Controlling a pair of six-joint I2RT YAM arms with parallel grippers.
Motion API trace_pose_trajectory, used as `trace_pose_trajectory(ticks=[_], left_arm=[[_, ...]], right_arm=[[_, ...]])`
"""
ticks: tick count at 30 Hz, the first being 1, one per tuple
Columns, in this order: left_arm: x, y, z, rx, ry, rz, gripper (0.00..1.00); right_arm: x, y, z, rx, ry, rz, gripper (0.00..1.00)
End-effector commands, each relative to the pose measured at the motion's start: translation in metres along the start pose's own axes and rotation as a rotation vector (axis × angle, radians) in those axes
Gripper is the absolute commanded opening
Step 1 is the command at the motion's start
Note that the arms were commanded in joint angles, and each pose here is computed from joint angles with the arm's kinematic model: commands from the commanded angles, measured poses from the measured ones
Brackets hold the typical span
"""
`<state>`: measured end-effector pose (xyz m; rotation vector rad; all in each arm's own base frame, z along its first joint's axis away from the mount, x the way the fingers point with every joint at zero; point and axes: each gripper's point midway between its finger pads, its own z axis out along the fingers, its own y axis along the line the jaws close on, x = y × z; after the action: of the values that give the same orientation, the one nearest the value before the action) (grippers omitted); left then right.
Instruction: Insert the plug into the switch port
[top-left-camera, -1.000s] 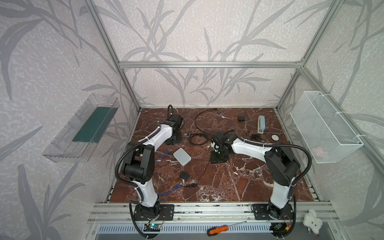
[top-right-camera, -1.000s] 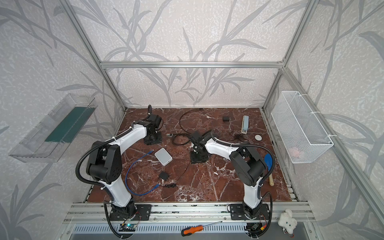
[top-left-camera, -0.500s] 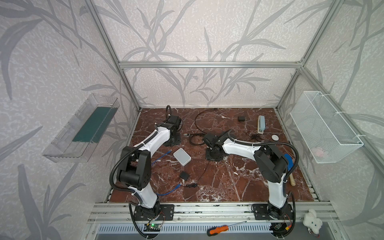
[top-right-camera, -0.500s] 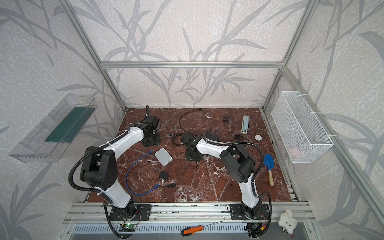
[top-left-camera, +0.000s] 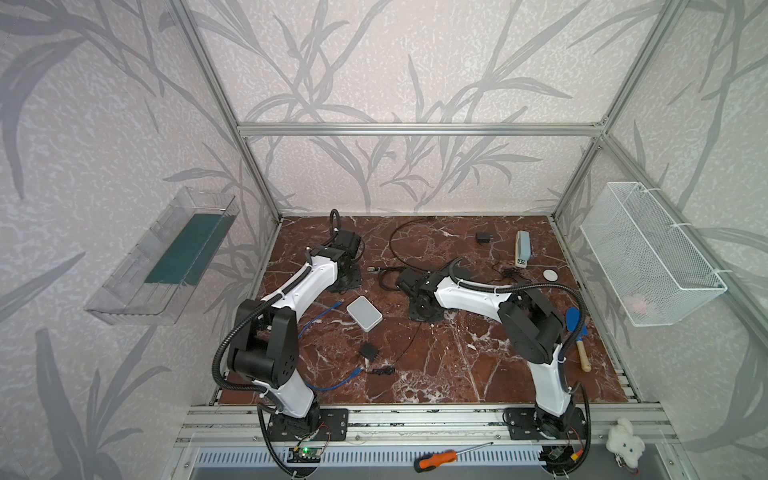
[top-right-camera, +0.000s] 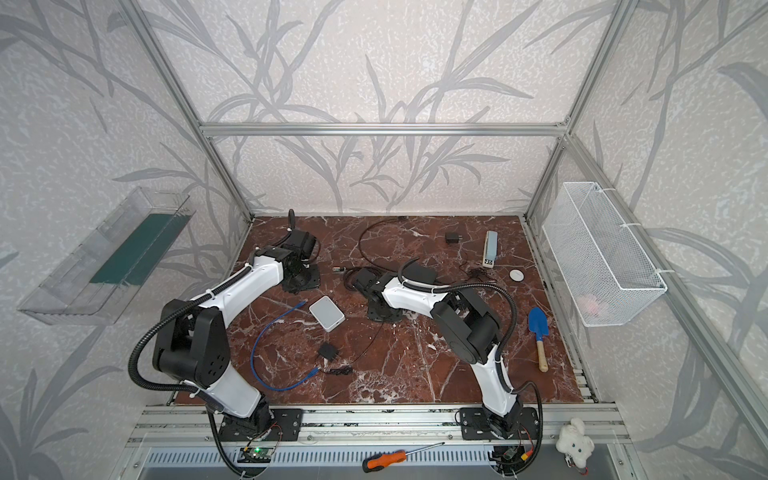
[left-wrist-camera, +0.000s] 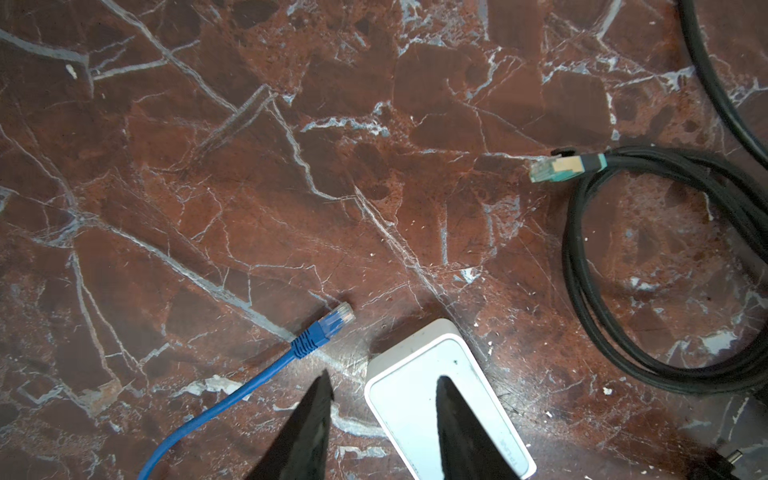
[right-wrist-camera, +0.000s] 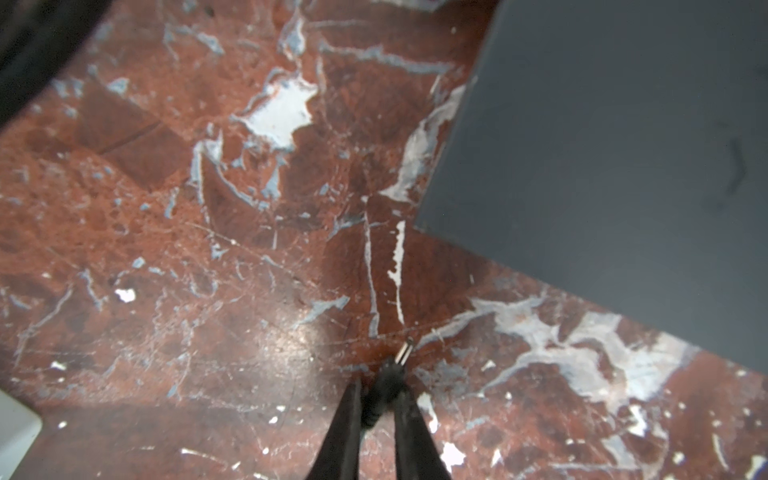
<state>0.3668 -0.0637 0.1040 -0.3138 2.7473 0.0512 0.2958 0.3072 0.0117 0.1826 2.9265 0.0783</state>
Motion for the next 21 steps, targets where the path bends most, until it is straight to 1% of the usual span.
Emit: trace_pose_trajectory(ticks=[1,5,7,10,13,16,18,21], left_arm=[[-0.001,0.005,-0.008,-0.002,-0.027,-0.04,0.44],[0.001,0.005,-0.007,-0.003,-0.023,-0.025,0.44],[0.001,0.003,-0.005,0.0,-0.011,-0.005,0.43],[0.003,-0.001,-0.003,0.014,0.014,0.061,0.44],[0.005,-0.004,-0.001,0.025,0.049,0.135,0.44],[0.008,-0.014,0.002,0.067,0.103,0.185,0.44],[0.01,-0.016,0.007,0.066,0.132,0.186,0.44],[0.011,-0.02,0.012,0.081,0.144,0.148,0.44]], right_arm=[[0.042,-0.039,0.054,0.178,0.15,-0.039,0.11],[0.043,-0.039,0.054,0.161,0.148,-0.091,0.06],[0.035,-0.032,0.049,0.109,0.113,-0.148,0.05],[0.015,-0.005,0.028,-0.051,0.038,-0.297,0.06],[-0.006,0.025,-0.005,-0.214,-0.076,-0.498,0.05],[-0.017,0.046,-0.033,-0.326,-0.18,-0.696,0.05],[-0.021,0.05,-0.045,-0.375,-0.213,-0.808,0.05],[-0.022,0.047,-0.053,-0.441,-0.199,-0.931,0.04]])
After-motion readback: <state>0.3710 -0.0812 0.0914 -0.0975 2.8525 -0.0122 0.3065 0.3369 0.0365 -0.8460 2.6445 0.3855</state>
